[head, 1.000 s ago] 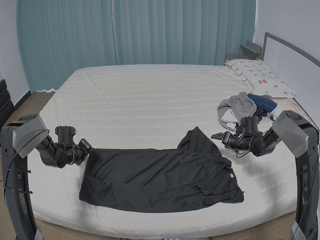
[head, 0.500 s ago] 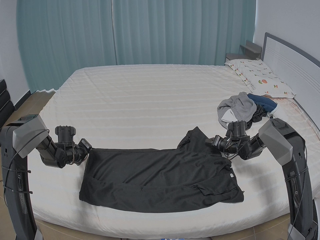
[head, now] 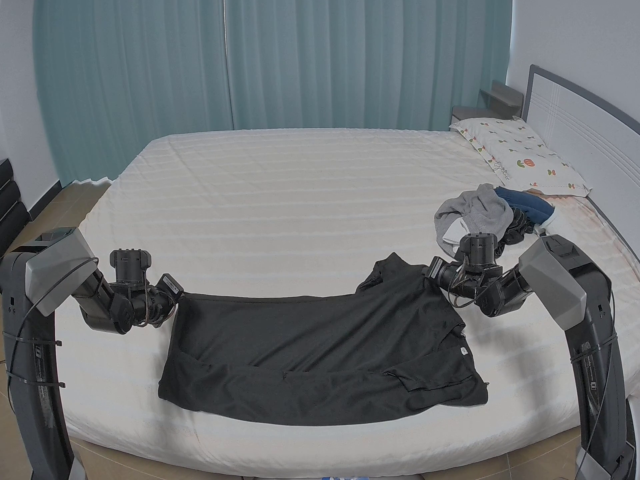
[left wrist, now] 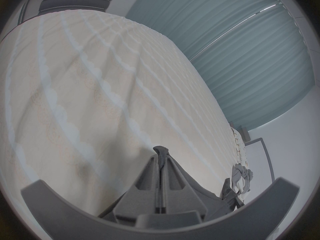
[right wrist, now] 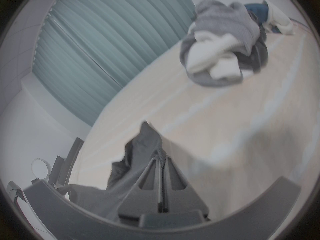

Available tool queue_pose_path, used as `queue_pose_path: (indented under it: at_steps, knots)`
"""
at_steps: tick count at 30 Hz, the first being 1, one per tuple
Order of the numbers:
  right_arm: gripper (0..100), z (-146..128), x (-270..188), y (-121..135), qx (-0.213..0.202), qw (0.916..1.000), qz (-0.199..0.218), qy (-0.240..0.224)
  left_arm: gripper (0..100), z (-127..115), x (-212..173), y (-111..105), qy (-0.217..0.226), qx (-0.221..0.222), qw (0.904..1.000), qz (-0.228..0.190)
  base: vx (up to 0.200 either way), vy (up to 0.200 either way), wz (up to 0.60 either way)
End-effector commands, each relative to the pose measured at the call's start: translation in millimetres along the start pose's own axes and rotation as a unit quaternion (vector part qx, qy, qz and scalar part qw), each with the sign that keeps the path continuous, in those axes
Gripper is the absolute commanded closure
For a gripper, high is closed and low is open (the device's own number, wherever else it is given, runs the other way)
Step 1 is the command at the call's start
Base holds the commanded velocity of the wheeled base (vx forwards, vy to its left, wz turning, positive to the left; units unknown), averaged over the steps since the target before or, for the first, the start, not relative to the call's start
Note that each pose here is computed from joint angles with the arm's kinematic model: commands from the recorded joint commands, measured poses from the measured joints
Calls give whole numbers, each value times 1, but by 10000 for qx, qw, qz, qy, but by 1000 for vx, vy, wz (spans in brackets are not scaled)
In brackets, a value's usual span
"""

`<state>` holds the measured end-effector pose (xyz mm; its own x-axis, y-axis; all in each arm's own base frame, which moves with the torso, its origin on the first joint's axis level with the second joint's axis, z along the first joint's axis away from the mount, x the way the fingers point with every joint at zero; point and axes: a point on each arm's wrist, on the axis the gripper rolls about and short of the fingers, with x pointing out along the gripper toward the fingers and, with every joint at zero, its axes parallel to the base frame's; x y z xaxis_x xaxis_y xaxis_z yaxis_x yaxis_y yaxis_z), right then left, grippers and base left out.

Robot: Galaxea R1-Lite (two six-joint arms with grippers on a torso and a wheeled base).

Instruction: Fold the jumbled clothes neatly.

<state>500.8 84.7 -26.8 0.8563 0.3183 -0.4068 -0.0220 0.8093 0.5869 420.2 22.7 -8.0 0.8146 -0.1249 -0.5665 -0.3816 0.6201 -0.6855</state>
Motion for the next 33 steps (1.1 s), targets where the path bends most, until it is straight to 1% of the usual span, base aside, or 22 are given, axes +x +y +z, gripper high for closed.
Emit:
queue_pose_path:
  at_steps: [1, 4, 7, 8, 9, 13, 19, 28, 33]
  knots:
    - [100, 17, -2, 10, -54, 9991, 172, -396, 100, 6, -1, -8, -108, 24, 9999, -134, 0, 0, 0]
    - [100, 28, -3, 18, -60, 9966, 257, -774, 100, 10, -4, -11, -189, 32, 9996, -185, 0, 0, 0]
    - [100, 37, -1, 23, -152, 9922, 272, -1210, 100, 14, -7, -12, -329, 35, 9990, -298, 0, 0, 0]
    - [100, 37, -1, 23, -152, 9922, 272, -1210, 100, 14, -7, -12, -329, 35, 9990, -298, 0, 0, 0]
    - [100, 41, 0, 27, -162, 9902, 291, -1355, 100, 17, -8, -11, -395, 31, 9987, -335, 0, 0, 0]
    - [100, 34, -1, 24, -163, 9919, 209, -1245, 100, 14, -7, -7, -367, 27, 9989, -279, 0, 0, 0]
    - [100, 32, -4, 19, -242, 9928, 131, -1164, 100, 13, -7, -6, -352, 32, 9990, -272, 0, 0, 0]
    - [100, 31, -16, 22, -243, 9946, 86, -1010, 100, 12, -12, -7, -321, 54, 9991, -258, 0, 0, 0]
    - [100, 36, -25, 20, -224, 9946, 57, -1015, 100, 12, -16, -9, -330, 58, 9990, -280, 0, 0, 0]
